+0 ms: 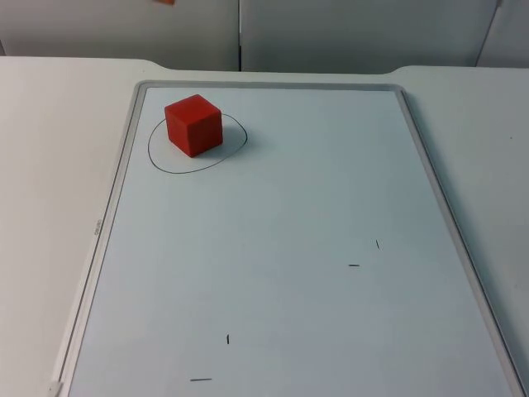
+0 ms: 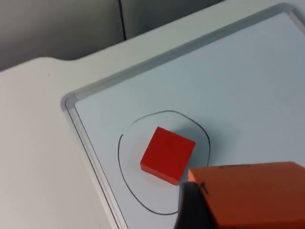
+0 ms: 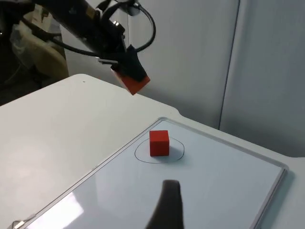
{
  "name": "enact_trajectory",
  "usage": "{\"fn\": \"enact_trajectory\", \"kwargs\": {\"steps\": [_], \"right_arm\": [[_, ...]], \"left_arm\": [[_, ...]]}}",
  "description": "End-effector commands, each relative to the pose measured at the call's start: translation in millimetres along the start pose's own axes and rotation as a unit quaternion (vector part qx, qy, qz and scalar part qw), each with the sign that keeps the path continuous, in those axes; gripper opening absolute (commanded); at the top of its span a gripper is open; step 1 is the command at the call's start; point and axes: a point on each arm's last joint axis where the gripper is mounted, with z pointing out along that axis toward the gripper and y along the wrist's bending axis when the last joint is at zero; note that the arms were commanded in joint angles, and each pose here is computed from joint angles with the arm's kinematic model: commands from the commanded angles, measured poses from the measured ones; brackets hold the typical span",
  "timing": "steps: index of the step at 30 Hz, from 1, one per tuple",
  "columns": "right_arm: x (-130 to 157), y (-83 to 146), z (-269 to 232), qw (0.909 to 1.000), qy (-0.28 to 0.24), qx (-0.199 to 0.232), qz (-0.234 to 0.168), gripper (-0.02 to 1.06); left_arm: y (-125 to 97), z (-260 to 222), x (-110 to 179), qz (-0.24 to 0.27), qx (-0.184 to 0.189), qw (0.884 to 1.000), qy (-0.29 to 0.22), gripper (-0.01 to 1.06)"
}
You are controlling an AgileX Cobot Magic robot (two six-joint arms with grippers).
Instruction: Pick up one cube with the left hand and another cube with the right hand. First place the cube in the right hand at the target position, then stack the cube in the left hand on top.
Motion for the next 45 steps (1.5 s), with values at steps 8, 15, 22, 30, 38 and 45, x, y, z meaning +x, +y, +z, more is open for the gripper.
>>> {"fn": "enact_trajectory", "kwargs": {"steps": [8,15,22,30,38,45], "right_arm": [[-1.5,-10.9,-0.3,0.9980,-0.015,0.058,0.018,0.71],[-4.5,-11.1,10.6,0.9978,0.003,0.065,0.008,0.71],[-34.4,-12.2,77.1,0.9900,0.084,0.099,-0.055,0.71],[-79.0,-2.8,121.6,0.9936,0.075,0.063,-0.057,0.67],[-93.2,5.7,128.3,0.9968,0.055,0.018,-0.055,0.67],[-97.7,8.9,135.0,0.9984,0.031,0.006,-0.048,0.67]], "left_arm": [[-8.8,41.6,-18.2,-0.022,0.034,0.999,0.029,0.00],[-26.9,50.9,-21.5,-0.008,0.109,0.993,0.048,0.00],[-59.5,52.6,-22.2,0.041,0.117,0.992,0.031,0.00],[-41.7,93.7,-6.0,0.024,0.098,0.992,0.074,0.00],[6.6,135.3,13.0,-0.022,0.067,0.992,0.104,0.00],[27.7,160.6,15.6,-0.031,0.054,0.992,0.108,0.00]]}}
